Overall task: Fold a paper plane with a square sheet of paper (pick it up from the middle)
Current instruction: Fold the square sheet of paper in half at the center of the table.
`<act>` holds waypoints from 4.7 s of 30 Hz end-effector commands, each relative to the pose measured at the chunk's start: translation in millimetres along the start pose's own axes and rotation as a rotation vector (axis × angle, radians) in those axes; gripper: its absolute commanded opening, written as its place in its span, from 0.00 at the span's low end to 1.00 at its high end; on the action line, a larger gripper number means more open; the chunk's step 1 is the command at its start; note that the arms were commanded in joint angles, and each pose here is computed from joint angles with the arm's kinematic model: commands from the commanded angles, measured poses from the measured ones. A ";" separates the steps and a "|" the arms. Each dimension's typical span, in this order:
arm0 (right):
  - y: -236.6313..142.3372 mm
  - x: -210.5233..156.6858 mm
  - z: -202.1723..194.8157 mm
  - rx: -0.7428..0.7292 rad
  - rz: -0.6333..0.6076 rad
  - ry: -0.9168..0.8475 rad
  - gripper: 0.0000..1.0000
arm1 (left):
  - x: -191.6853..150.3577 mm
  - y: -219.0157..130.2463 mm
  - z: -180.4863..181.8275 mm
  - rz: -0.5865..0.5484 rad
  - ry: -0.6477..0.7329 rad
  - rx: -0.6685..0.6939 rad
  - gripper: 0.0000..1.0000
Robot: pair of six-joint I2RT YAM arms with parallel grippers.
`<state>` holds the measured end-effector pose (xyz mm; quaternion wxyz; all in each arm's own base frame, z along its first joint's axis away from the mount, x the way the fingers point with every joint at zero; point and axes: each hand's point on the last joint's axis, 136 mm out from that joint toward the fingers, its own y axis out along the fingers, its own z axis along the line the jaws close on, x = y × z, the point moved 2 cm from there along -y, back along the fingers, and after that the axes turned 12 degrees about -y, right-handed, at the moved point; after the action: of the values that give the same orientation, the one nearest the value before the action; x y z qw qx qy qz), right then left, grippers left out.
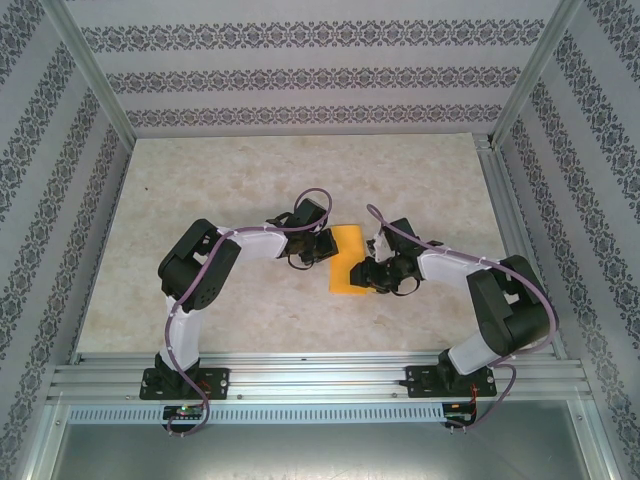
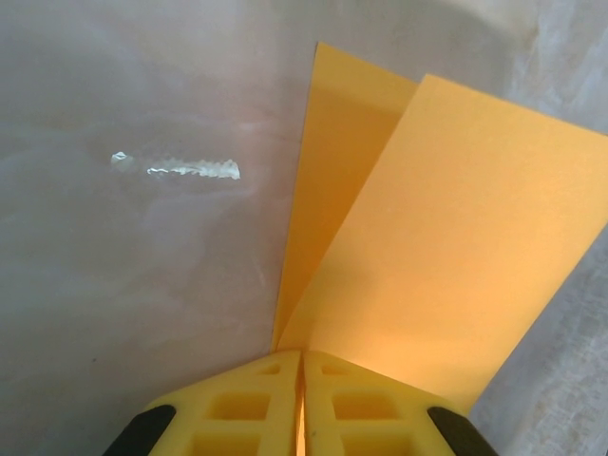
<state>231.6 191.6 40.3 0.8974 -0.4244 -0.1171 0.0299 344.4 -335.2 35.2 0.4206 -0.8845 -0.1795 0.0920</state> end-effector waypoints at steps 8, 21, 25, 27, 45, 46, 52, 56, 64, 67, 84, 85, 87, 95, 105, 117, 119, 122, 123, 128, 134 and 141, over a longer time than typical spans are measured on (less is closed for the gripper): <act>8.1 -16.3 -15.3 -0.063 0.051 0.029 0.40 | -12.5 12.0 29.1 0.035 0.000 0.117 0.12; 10.9 -21.3 -17.0 -0.077 0.079 0.024 0.41 | -12.7 11.6 27.7 0.037 0.003 0.112 0.12; 5.5 -15.2 -11.2 -0.072 0.075 0.005 0.40 | -12.9 11.1 27.6 0.038 0.006 0.114 0.12; -3.8 -3.9 0.2 -0.051 0.042 -0.021 0.40 | -12.8 10.7 28.8 0.035 0.005 0.116 0.12; 6.4 55.1 -34.6 -0.096 -0.037 0.014 0.40 | -12.9 12.3 28.7 0.041 0.009 0.119 0.12; 7.9 53.2 -37.7 -0.107 -0.031 0.018 0.40 | -12.6 12.6 28.4 0.040 0.009 0.119 0.12; -8.2 64.6 -20.2 -0.067 -0.077 -0.007 0.40 | -12.8 14.7 27.6 0.048 0.010 0.118 0.12; -27.3 85.0 -1.1 -0.028 -0.147 -0.048 0.40 | -12.5 15.2 27.4 0.048 0.014 0.120 0.12; -14.1 101.9 -16.3 -0.003 -0.145 -0.032 0.39 | -12.3 15.3 27.5 0.048 0.013 0.122 0.12; -2.8 99.8 -27.6 -0.006 -0.121 -0.014 0.39 | -12.9 16.2 28.8 0.052 0.012 0.125 0.12; -28.8 131.8 -6.1 0.030 -0.182 -0.062 0.40 | -12.3 16.6 29.9 0.049 0.010 0.133 0.12; -26.4 133.2 -7.5 0.031 -0.177 -0.062 0.40 | -12.4 16.3 29.7 0.051 0.011 0.134 0.12; -21.3 136.1 -12.8 0.023 -0.174 -0.054 0.40 | -12.2 16.1 29.8 0.050 0.014 0.137 0.12; 6.2 130.3 -44.7 -0.025 -0.114 -0.001 0.39 | -13.0 16.3 32.3 0.054 0.017 0.146 0.12; -18.4 146.0 -22.0 0.015 -0.174 -0.037 0.40 | -12.8 14.9 32.2 0.050 0.019 0.149 0.12; -10.4 166.3 -31.4 0.020 -0.171 -0.021 0.38 | -12.8 14.2 31.1 0.052 0.020 0.147 0.12; -3.0 162.6 -41.1 0.000 -0.160 -0.007 0.38 | -13.1 14.3 30.7 0.052 0.021 0.146 0.12; 9.6 155.3 -55.6 -0.029 -0.127 0.019 0.38 | -12.4 15.1 30.8 0.050 0.018 0.145 0.12; 12.8 154.1 -58.8 -0.032 -0.121 0.023 0.38 | -12.7 15.4 31.1 0.052 0.017 0.145 0.12; 3.6 160.9 -50.2 -0.018 -0.141 0.012 0.39 | -13.3 14.7 32.3 0.054 0.021 0.150 0.12; -30.6 178.4 -23.9 0.006 -0.214 -0.049 0.39 | -13.1 13.8 32.0 0.051 0.020 0.150 0.12; -18.6 180.7 -39.8 0.013 -0.210 -0.017 0.38 | -13.0 14.1 31.2 0.053 0.021 0.148 0.12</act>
<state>406.4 180.6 63.2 0.8982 -0.4073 -0.1571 -0.0521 346.2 -338.0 35.5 0.4313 -0.8821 -0.1689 0.0856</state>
